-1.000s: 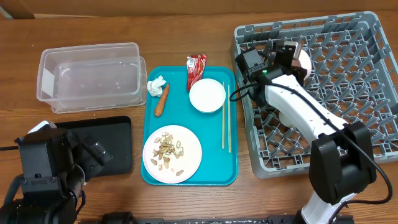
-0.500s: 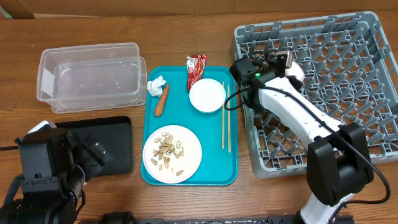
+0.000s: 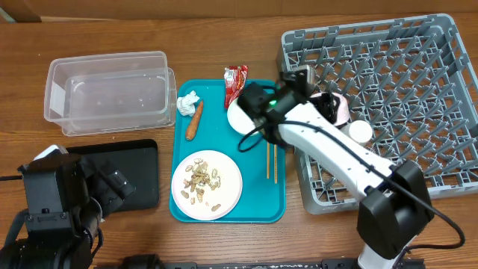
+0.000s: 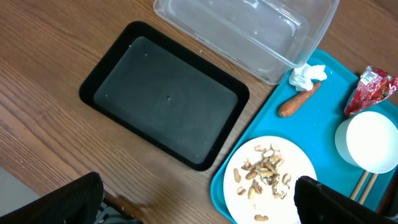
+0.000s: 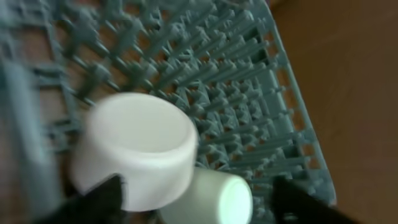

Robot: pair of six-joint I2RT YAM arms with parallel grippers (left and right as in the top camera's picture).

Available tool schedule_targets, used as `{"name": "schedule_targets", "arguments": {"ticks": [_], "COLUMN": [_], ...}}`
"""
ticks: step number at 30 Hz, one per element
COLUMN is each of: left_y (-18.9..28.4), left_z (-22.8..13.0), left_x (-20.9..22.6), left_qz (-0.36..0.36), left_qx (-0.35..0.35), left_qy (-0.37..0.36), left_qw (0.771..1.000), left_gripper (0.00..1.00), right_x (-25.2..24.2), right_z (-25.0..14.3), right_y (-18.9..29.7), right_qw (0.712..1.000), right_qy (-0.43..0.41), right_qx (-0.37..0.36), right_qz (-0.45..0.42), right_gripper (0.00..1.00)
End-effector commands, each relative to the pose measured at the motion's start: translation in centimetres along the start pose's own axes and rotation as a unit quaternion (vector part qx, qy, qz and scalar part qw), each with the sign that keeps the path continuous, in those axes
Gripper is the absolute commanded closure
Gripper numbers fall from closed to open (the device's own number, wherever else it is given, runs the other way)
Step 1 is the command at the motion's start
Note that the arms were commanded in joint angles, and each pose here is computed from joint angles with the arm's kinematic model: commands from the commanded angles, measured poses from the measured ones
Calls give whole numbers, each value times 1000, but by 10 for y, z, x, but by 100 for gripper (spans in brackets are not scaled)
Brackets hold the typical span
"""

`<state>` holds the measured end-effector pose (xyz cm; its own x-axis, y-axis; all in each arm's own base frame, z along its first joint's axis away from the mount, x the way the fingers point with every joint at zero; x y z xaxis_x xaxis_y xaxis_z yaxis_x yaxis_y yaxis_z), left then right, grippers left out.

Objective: Sort waste into correct bins and load items into the dishwasher
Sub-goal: 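Reach the right gripper to the white bowl and grasp it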

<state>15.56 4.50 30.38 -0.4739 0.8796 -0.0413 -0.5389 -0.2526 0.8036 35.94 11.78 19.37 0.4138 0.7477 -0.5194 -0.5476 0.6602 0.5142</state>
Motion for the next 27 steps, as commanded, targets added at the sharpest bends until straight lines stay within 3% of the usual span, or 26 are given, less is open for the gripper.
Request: {"name": "schedule_targets", "arguments": {"ticks": [1,4,8,10,13,19,23,27], "left_y": [3,3,3,3,3,3,3,3], "left_z": [5,5,5,5,5,5,5,5], "left_x": [3,3,3,3,3,3,3,3], "left_qz": [8,8,8,8,8,8,8,8], "left_qx": [-11,-11,-11,-11,-11,-11,-11,-11], "left_qy": [9,9,9,9,9,9,9,9], "left_qw": [1000,1000,1000,1000,1000,1000,1000,1000], "left_gripper": [0,0,0,0,0,0,0,0], "right_x": [20,70,110,114,110,117,125,132], "right_z": [15,-9,-23,-23,-23,-40,-56,-75], "right_y": [20,35,58,55,42,23,13,10], "right_qw": [996,972,920,909,902,860,842,844], "right_qy": [-62,-40,-61,-107,-158,-208,-217,-206], "right_qx": [3,100,190,214,239,319,347,352], "right_qz": [70,208,336,341,321,338,352,349], "right_gripper": [5,6,22,32,35,45,59,61]}}
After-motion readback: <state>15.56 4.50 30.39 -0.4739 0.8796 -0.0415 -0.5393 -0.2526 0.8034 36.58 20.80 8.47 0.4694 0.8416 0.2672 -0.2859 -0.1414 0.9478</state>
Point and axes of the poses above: each gripper's point midway between its finger pads, its own y axis back along the fingers, its own x axis along the line the jaws close on, z = x × y, the point moved 1 cm from there along y, back along the fingers, and after that the axes turned 11 degrees about -y, right-handed, at the moved point
